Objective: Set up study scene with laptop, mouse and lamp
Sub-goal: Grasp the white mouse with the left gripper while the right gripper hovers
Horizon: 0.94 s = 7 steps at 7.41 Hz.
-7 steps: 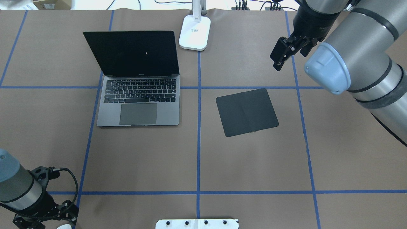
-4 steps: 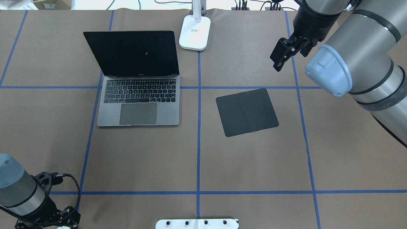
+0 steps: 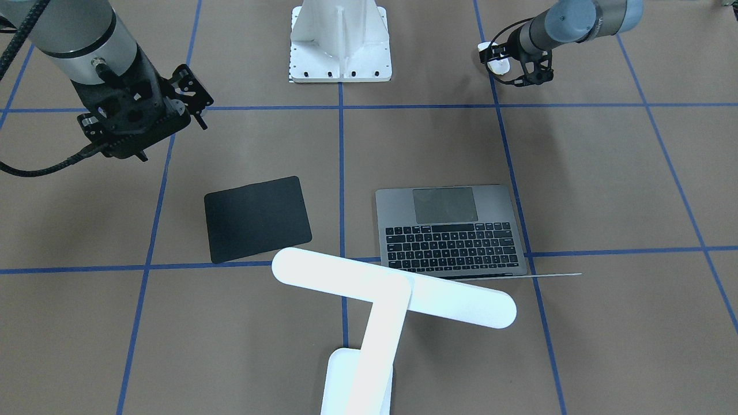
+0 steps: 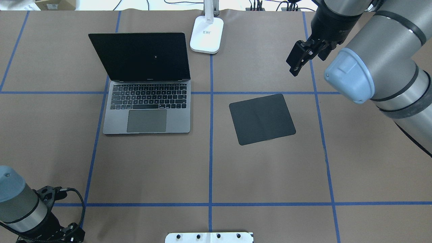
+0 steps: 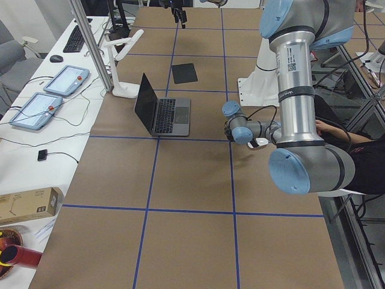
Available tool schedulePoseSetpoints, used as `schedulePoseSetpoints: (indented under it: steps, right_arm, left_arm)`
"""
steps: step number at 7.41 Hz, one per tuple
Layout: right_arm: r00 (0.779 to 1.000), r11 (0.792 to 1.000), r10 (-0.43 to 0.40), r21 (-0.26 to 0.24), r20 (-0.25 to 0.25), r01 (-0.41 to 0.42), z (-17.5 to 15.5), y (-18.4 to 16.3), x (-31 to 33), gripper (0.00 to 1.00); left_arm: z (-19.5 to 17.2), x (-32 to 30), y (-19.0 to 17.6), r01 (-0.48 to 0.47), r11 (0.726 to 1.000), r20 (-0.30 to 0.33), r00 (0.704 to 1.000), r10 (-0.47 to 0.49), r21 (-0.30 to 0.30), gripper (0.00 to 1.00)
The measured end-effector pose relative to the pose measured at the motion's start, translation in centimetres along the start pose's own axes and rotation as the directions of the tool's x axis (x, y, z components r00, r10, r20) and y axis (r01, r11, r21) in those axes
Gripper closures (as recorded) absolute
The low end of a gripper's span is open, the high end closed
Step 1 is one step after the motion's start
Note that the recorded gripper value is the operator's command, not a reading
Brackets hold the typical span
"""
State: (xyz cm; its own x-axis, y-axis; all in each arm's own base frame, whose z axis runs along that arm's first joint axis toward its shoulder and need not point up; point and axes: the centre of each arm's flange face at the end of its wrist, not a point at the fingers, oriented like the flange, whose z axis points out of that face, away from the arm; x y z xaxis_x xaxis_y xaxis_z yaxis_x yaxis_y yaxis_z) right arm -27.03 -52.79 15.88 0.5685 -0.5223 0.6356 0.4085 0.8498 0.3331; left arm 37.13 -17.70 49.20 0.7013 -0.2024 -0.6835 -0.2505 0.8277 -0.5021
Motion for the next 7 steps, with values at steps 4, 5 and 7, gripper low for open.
schedulePoseSetpoints:
  steps: [4, 5, 7]
  right_arm:
    - [1.000, 1.000, -0.011, 0.008, -0.001, 0.011, -0.33, -0.22, -0.59, 0.00]
    - [1.000, 1.000, -0.013, 0.008, -0.004, 0.013, -0.29, -0.23, -0.65, 0.00]
    - [1.000, 1.000, -0.015, 0.008, -0.006, 0.015, -0.22, -0.24, -0.73, 0.00]
  left_arm:
    - [0.77, -0.45, -0.46, -0.004, 1.000, -0.020, 1.000, 0.004, -0.011, 0.11]
    - [0.92, -0.22, -0.36, 0.004, 1.000, -0.023, 1.000, -0.005, -0.018, 0.11]
    - [1.21, 0.35, -0.12, 0.016, 0.999, -0.025, 1.000, -0.017, -0.027, 0.12]
